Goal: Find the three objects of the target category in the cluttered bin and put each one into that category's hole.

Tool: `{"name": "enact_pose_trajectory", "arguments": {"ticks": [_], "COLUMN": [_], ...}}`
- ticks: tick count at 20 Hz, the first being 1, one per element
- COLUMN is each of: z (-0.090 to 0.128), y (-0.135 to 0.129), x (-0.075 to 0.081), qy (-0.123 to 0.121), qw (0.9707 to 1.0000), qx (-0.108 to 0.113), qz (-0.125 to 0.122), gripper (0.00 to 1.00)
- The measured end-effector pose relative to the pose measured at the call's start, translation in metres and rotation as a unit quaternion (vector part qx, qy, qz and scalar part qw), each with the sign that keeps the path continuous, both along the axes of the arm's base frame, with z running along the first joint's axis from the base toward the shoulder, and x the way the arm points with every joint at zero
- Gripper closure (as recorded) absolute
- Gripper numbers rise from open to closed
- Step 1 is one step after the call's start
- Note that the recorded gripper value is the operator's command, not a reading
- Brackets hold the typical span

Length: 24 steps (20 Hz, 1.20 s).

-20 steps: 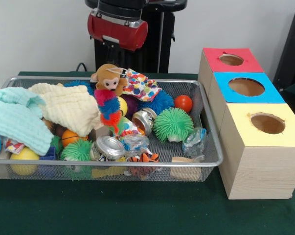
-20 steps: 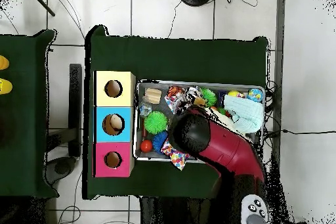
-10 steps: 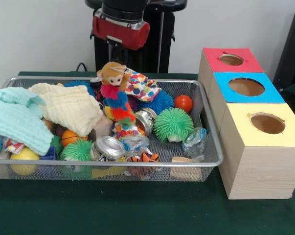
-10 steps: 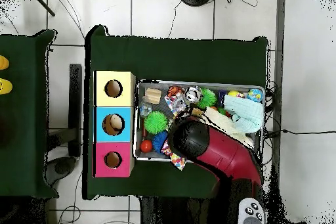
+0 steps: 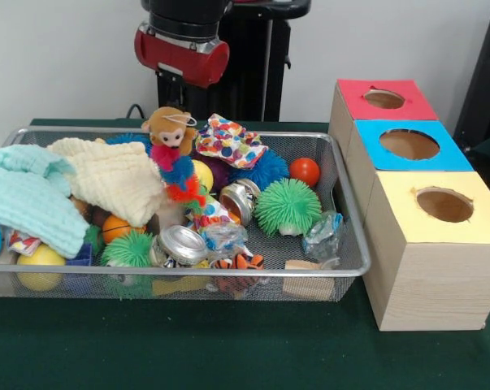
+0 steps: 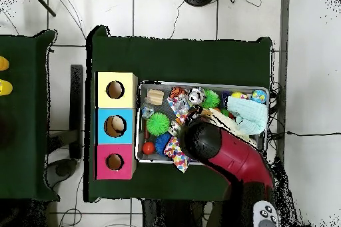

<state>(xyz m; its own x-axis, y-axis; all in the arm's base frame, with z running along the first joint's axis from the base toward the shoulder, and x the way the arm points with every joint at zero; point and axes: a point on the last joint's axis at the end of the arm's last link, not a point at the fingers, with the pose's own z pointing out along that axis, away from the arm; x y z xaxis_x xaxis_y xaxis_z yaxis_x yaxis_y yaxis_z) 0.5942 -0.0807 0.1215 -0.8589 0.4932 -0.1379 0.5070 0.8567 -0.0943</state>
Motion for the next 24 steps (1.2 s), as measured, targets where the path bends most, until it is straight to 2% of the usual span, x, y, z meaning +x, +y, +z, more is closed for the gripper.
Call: {"name": "enact_pose_trajectory", "arguments": {"ticks": [3,5,6,8,11,12,17,18,19,21,22,24], "z": [0.001,0.001,-0.001,-0.004,-0.002,0.002,0.001,0.000,0.001,0.005,0.011,0.020], "y": [0.003,0.008,0.009,0.009,0.013,0.022,0.031,0.031,0.033,0.039,0.048,0.065], "x": [-0.001,0.000,0.000,-0.001,-0.006,-0.006,-0.007,-0.009,-0.014,-0.020,-0.027,-0.032], "qy": [0.001,-0.005,-0.008,-0.008,-0.004,-0.007,-0.012,-0.010,0.003,0.019,0.035,0.048], "qw": [1.0000,0.9998,0.9993,0.9989,0.9993,0.9990,0.9967,0.9970,0.9988,0.9995,0.9992,0.9986], "qx": [-0.001,0.017,0.033,0.041,0.032,0.039,0.072,0.069,0.046,0.025,0.008,0.008], "qz": [0.000,-0.009,-0.017,-0.020,-0.018,-0.021,-0.037,-0.035,-0.017,0.002,0.017,0.022], "gripper": [1.00,1.00,1.00,1.00,1.00,1.00,1.00,1.00,1.00,1.00,1.00,1.00]}}
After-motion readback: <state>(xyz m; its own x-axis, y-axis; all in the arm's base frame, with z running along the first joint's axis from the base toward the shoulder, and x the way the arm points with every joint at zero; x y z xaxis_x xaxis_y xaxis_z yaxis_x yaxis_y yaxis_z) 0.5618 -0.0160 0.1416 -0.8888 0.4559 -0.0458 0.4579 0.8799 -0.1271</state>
